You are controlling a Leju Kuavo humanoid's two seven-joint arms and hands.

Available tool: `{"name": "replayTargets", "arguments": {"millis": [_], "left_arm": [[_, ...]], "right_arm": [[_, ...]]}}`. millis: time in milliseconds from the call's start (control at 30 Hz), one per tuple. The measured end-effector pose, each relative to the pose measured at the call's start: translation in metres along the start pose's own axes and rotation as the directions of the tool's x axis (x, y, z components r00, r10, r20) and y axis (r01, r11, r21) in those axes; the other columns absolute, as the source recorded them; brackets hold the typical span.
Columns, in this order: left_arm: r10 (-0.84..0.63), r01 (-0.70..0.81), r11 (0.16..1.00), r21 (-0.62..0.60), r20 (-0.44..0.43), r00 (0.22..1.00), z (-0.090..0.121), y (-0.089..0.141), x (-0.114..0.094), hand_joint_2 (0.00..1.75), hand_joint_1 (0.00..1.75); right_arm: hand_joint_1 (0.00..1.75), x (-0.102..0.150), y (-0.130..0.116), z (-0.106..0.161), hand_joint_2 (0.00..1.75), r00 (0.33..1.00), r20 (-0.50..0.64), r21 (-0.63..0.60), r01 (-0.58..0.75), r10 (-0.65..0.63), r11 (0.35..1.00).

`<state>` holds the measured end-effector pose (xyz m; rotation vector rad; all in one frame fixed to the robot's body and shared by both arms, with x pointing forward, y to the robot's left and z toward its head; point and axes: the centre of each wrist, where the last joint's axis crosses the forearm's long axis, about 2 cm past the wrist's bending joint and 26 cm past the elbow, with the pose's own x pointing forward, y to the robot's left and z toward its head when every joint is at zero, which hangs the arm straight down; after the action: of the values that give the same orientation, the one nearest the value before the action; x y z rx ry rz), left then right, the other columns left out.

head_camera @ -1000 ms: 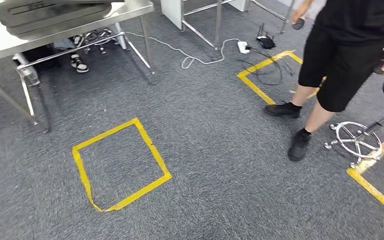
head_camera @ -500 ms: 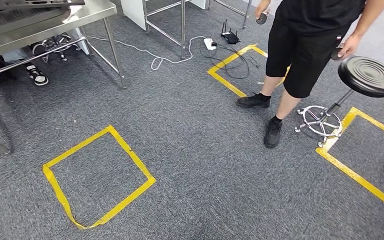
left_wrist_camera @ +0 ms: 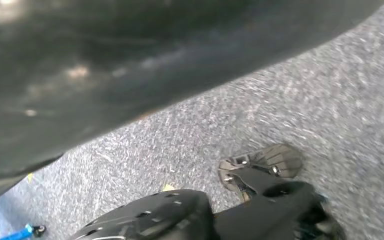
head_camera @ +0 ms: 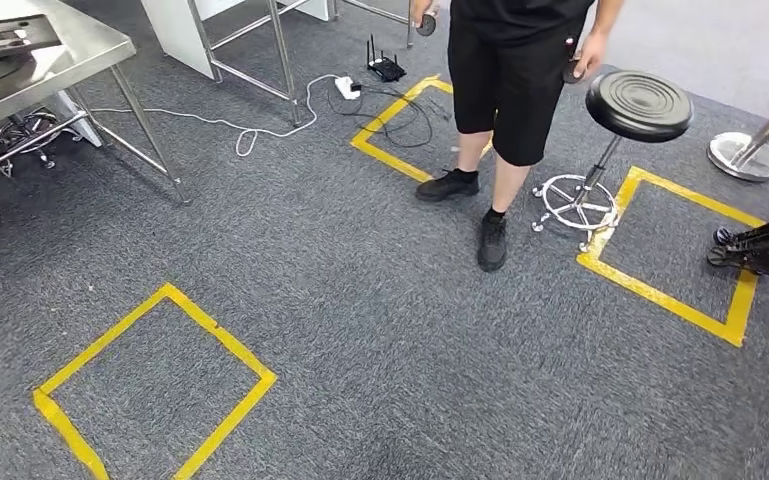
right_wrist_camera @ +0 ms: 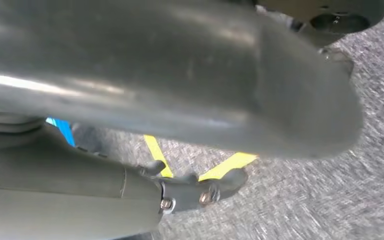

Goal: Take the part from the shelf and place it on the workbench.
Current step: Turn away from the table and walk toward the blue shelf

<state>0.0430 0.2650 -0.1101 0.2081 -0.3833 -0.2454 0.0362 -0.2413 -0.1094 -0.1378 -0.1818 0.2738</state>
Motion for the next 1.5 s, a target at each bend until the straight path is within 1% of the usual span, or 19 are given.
{"name": "replayTargets", "arguments": {"millis": [233,933,1133,1500], "left_arm": [[0.001,-0.001,1.0,-0.001,-0.007,1.0,0.001,-0.0004,-0.0036,0.0,0.0],[-0.004,0.004,1.0,0.001,0.009,1.0,0.0001,-0.0004,0.0002,0.0,0.0],[-0.009,0.009,1.0,-0.002,0.013,1.0,0.0011,-0.0008,-0.0038,0.0,0.0],[-0.018,0.018,1.0,-0.003,0.016,1.0,-0.0001,0.002,-0.0021,0.0,0.0]], "right_arm": [[0.0,-0.001,0.0011,0.0003,0.0,1.0,-0.002,0.003,-0.002,0.002,1.0],[0.0,0.0012,-0.0009,-0.0003,0.0,1.0,-0.006,-0.001,0.006,-0.006,1.0],[0.0,0.001,0.001,0.0002,0.0,1.0,-0.001,0.003,0.0,0.0,1.0],[0.0,0.0001,0.0011,0.0002,0.0,1.0,0.005,0.004,-0.01,0.01,1.0]]}}
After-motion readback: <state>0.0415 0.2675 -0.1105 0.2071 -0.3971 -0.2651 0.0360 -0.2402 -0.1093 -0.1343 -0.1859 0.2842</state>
